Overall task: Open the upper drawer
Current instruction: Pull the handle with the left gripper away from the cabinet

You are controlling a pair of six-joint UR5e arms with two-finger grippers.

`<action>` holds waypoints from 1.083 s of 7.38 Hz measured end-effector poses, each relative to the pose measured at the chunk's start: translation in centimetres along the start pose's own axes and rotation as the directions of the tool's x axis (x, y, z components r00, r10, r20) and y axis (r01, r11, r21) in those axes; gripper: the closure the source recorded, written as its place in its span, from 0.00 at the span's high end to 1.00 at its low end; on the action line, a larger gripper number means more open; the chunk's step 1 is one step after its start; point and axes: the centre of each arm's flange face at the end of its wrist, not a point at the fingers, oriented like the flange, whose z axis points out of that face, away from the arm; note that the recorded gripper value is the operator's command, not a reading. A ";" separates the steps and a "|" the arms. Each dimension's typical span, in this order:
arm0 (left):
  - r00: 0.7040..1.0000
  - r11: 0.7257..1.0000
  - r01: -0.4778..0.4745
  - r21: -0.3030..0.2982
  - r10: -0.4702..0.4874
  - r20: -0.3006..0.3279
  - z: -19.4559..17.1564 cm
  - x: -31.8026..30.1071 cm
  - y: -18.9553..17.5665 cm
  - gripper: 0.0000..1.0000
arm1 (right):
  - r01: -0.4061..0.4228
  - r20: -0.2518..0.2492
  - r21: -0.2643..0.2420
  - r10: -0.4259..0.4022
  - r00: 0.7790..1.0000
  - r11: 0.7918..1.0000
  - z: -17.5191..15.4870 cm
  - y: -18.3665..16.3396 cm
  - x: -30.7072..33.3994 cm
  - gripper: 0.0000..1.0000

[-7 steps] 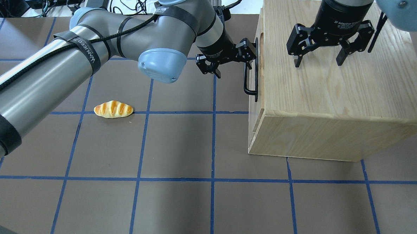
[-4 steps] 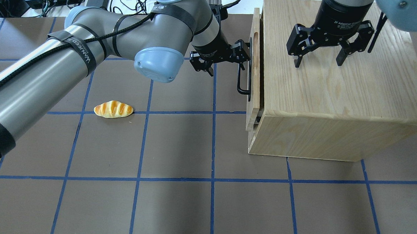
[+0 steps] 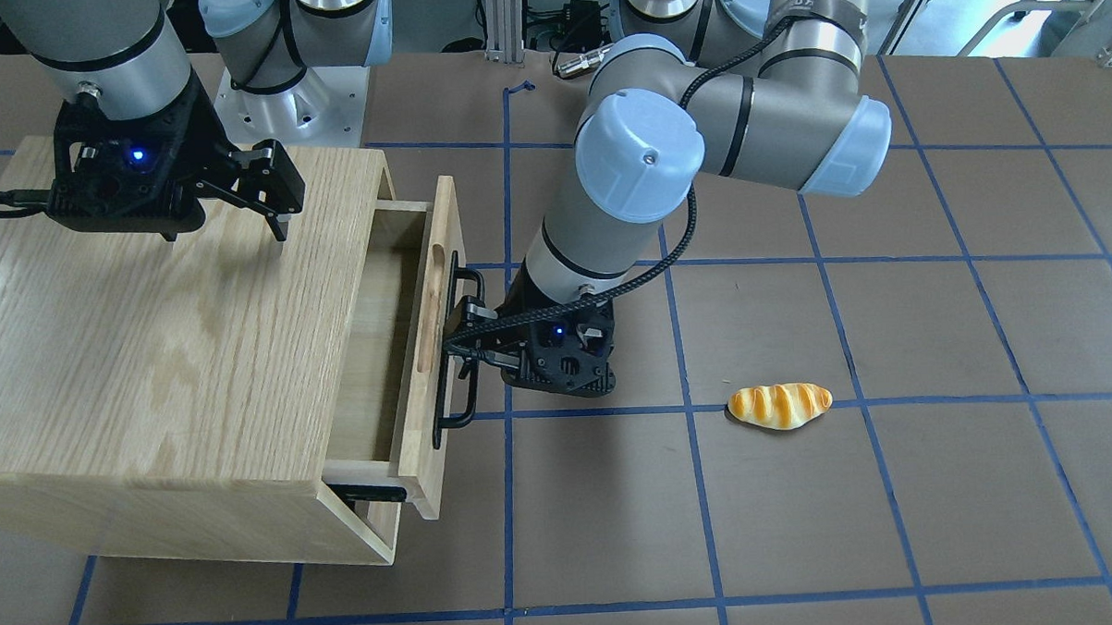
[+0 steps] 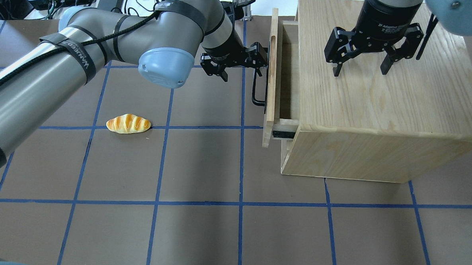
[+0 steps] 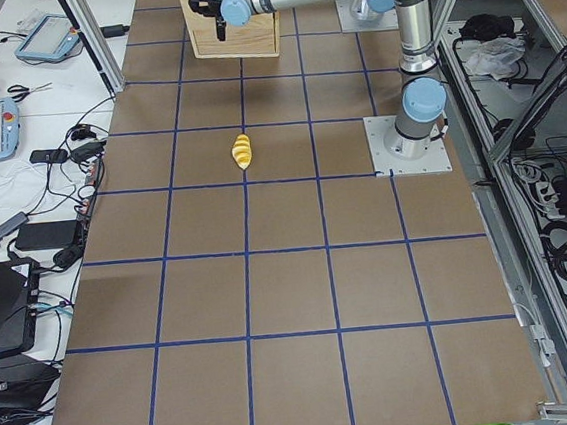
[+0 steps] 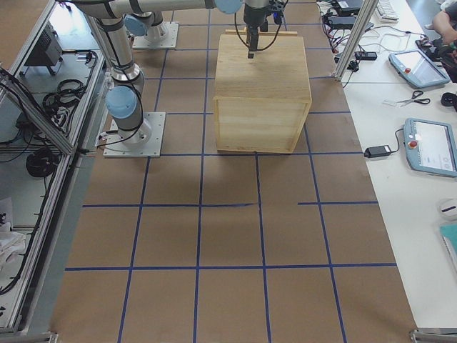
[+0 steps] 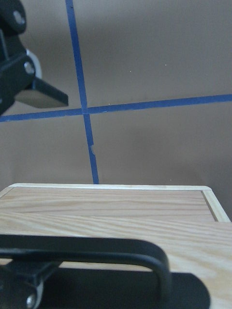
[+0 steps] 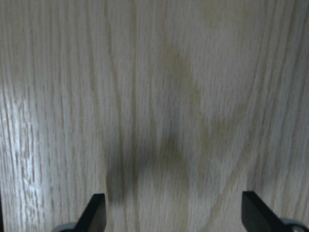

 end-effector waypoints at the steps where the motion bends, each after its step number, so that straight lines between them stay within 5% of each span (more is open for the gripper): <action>1: 1.000 1.000 -0.004 -0.006 0.004 0.006 -0.5 -1.4 -0.4 1.00 | 0.000 0.000 0.000 0.000 1.000 1.000 0.0 0.0 0.0 1.00; 8: 0.994 0.994 0.102 -0.042 -0.100 0.032 -3.8 -10.2 -2.6 1.00 | 0.000 0.000 0.000 0.000 1.000 1.000 0.0 0.0 0.0 1.00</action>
